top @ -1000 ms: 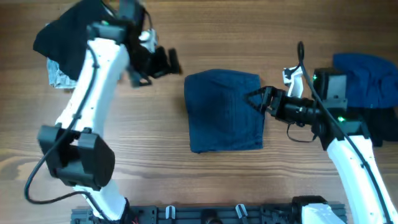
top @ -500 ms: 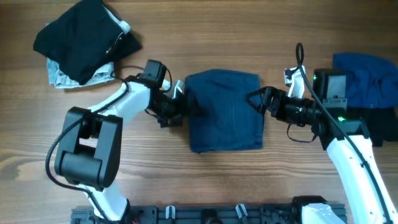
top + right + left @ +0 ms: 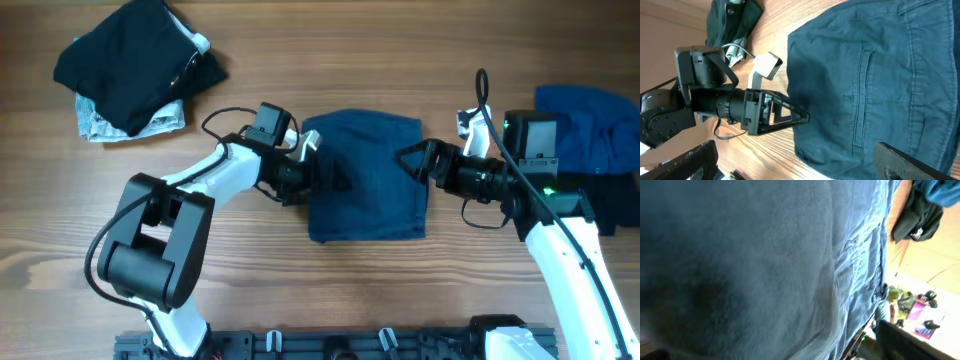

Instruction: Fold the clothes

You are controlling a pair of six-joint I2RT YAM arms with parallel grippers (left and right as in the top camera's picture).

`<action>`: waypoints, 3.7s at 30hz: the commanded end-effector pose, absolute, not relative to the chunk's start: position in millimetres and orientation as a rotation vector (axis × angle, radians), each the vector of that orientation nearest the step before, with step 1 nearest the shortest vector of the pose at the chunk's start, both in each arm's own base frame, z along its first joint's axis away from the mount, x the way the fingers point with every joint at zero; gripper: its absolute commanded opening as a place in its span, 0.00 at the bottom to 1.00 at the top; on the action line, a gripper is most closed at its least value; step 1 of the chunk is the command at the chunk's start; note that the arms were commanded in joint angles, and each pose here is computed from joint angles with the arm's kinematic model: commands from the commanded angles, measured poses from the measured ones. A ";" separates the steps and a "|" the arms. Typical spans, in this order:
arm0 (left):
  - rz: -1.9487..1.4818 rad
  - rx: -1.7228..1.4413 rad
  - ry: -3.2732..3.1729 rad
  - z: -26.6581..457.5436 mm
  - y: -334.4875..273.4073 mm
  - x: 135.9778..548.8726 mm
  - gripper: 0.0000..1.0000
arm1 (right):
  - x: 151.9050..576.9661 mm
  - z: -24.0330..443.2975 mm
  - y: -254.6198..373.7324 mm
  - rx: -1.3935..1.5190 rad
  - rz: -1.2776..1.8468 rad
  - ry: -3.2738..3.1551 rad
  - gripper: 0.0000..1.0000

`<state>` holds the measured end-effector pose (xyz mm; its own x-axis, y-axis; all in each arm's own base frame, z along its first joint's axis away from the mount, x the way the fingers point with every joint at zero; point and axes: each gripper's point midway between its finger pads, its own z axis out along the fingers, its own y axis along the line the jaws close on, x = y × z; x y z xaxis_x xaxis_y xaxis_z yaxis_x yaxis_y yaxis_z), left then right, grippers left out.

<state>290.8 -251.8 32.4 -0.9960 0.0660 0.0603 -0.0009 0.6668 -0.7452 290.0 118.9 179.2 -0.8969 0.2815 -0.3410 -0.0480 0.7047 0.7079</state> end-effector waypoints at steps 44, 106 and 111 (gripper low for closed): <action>0.705 -0.691 -4.138 268.8 -89.7 566.8 0.04 | 271.7 170.1 121.3 0.344 1.114 2.584 0.99; 0.581 1.906 -3.678 235.5 108.9 631.1 0.04 | 266.1 166.9 121.1 0.320 1.105 2.609 0.99; 1.050 2.122 -3.293 228.8 93.8 629.9 0.04 | 264.7 166.5 121.5 0.305 1.105 2.612 0.99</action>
<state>628.1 109.8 223.5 -0.1723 -0.7881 -0.5910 -0.5088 0.5849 -0.6316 265.5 118.7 164.1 -0.9302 0.3308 -0.1591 0.1192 0.6822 0.7214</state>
